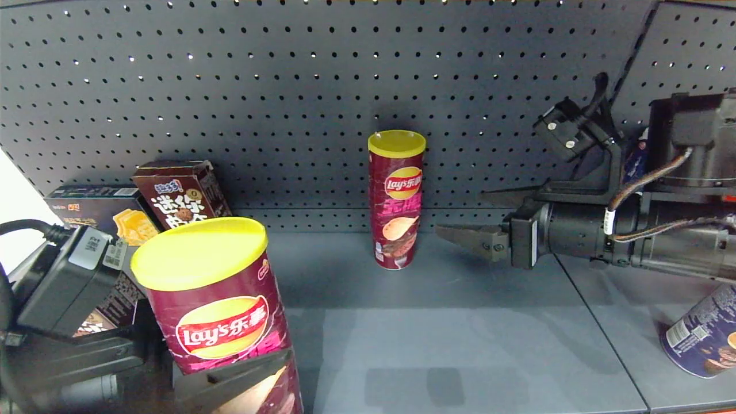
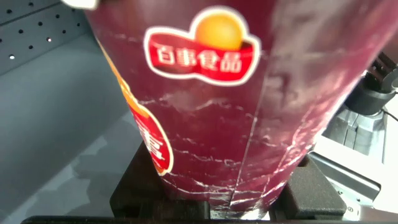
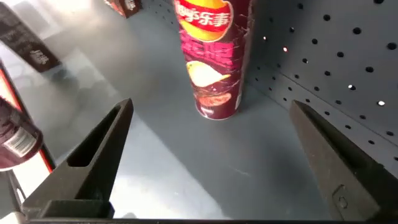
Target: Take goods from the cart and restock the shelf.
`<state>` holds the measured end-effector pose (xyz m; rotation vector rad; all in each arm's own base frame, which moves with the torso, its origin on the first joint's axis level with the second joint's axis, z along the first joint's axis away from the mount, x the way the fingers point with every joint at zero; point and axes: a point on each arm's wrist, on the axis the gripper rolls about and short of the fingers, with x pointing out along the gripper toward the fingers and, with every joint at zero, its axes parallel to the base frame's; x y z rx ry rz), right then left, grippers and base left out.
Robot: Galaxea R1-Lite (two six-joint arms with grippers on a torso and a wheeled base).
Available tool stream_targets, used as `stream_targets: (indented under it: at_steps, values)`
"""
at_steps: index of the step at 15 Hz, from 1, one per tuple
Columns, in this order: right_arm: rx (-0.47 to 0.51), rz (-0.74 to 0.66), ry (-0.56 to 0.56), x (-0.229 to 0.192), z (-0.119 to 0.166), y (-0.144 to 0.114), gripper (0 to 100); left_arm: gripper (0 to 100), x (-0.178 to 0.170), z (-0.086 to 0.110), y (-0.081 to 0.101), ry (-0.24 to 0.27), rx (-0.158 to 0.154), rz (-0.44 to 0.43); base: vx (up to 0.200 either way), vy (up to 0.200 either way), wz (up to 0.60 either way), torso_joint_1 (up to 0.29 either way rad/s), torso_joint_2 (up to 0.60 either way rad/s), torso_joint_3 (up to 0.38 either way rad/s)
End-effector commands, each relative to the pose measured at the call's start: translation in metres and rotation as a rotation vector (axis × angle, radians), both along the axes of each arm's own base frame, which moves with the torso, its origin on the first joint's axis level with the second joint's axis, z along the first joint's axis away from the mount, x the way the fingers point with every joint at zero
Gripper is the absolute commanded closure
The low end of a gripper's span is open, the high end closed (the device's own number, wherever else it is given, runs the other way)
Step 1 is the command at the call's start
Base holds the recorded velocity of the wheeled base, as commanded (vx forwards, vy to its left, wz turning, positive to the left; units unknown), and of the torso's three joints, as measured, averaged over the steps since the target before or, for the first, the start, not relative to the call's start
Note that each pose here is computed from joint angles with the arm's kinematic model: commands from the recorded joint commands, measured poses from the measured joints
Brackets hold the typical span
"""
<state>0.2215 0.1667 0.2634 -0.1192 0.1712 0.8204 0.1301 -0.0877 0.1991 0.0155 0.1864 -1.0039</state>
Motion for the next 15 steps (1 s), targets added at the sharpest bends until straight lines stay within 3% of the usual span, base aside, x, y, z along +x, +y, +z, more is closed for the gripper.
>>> stream_targets:
  at_steps: [1, 5, 10, 15]
  values:
    - [-0.002, -0.02, 0.001, 0.02, -0.011, 0.003, 0, 100, 0.004, 0.002, -0.002, 0.001, 0.001, 0.001, 0.0, 0.0, 0.0, 0.0, 0.0, 0.0]
    - [0.097, 0.106, -0.112, 0.044, -0.025, 0.0, 0, 100, 0.006, 0.001, -0.003, 0.007, 0.005, 0.001, 0.0, 0.0, 0.0, 0.0, 0.0, 0.0]
    - [0.131, 0.266, -0.155, 0.047, -0.034, 0.003, 0, 100, 0.008, 0.001, 0.001, 0.006, 0.005, 0.027, 0.0, 0.0, 0.0, 0.0, 0.0, 0.0]
    - [0.132, 0.31, -0.199, 0.055, -0.039, 0.005, 0, 100, 0.008, 0.001, 0.001, 0.005, 0.004, 0.028, 0.0, 0.0, 0.0, 0.0, 0.0, 0.0]
